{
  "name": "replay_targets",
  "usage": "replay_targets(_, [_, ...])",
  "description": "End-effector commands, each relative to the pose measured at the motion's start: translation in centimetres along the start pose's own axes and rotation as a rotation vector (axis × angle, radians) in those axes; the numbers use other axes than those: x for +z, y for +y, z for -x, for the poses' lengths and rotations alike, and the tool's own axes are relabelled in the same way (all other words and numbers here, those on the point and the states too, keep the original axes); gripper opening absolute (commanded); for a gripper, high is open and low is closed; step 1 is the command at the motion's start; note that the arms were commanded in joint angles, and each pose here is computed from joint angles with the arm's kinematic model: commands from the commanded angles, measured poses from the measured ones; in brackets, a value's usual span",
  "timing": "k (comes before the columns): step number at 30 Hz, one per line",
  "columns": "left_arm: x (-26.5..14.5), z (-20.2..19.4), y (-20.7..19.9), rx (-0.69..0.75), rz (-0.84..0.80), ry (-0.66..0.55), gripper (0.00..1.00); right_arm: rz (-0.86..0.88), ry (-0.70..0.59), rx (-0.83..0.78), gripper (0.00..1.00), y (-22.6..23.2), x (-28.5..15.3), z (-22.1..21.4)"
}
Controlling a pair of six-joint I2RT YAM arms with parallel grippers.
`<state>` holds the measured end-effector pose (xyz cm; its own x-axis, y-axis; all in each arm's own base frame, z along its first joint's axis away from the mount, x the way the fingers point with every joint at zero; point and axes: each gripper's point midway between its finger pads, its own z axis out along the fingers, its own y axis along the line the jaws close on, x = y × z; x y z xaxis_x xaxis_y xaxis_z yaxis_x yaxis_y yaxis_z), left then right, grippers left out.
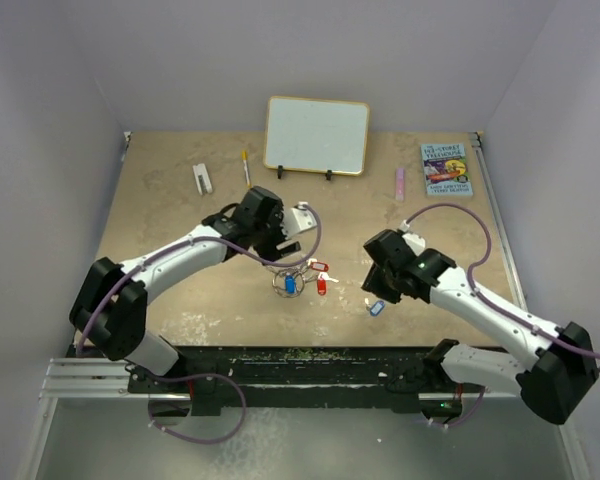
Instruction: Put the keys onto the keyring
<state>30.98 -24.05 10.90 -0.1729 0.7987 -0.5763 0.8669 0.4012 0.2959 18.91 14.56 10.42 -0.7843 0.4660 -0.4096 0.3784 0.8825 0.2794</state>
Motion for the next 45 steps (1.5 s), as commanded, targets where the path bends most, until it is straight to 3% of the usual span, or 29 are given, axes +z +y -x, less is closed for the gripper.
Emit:
replay_targets(1, [-2.6, -1.6, 7.8, 0.219, 0.195, -0.064, 0.85, -0.072, 0.018, -0.037, 0.40, 0.0, 1.2, 0.0])
replay_targets(4, [-3.6, -1.5, 10.2, 0.223, 0.212, -0.117, 0.86, -0.112, 0.033, -0.030, 0.38, -0.6, 1.9, -0.5])
replay_targets(11, [-4.0, -0.4, 8.5, 0.074, 0.136, -0.199, 0.89, -0.137, 0.026, -0.016, 0.39, -1.1, 2.2, -0.5])
replay_targets(17, [-4.6, 0.0, 7.9, 0.059, 0.126, -0.214, 0.90, -0.236, 0.097, -0.061, 0.38, -2.6, 3.4, -2.1])
replay_targets(35, [-3.7, 0.8, 6.9, 0.038, 0.114, -0.228, 0.90, -0.343, 0.125, -0.048, 0.39, -5.3, 6.7, -3.1])
replay_targets(41, [-3.6, 0.5, 6.7, 0.027, 0.110, -0.224, 0.90, -0.325, 0.131, -0.062, 0.30, -4.9, 8.0, -3.3])
replay_targets(45, [-3.6, 0.5, 6.9, 0.026, 0.121, -0.219, 0.90, -0.317, 0.140, -0.072, 0.06, -4.5, 8.3, -3.3])
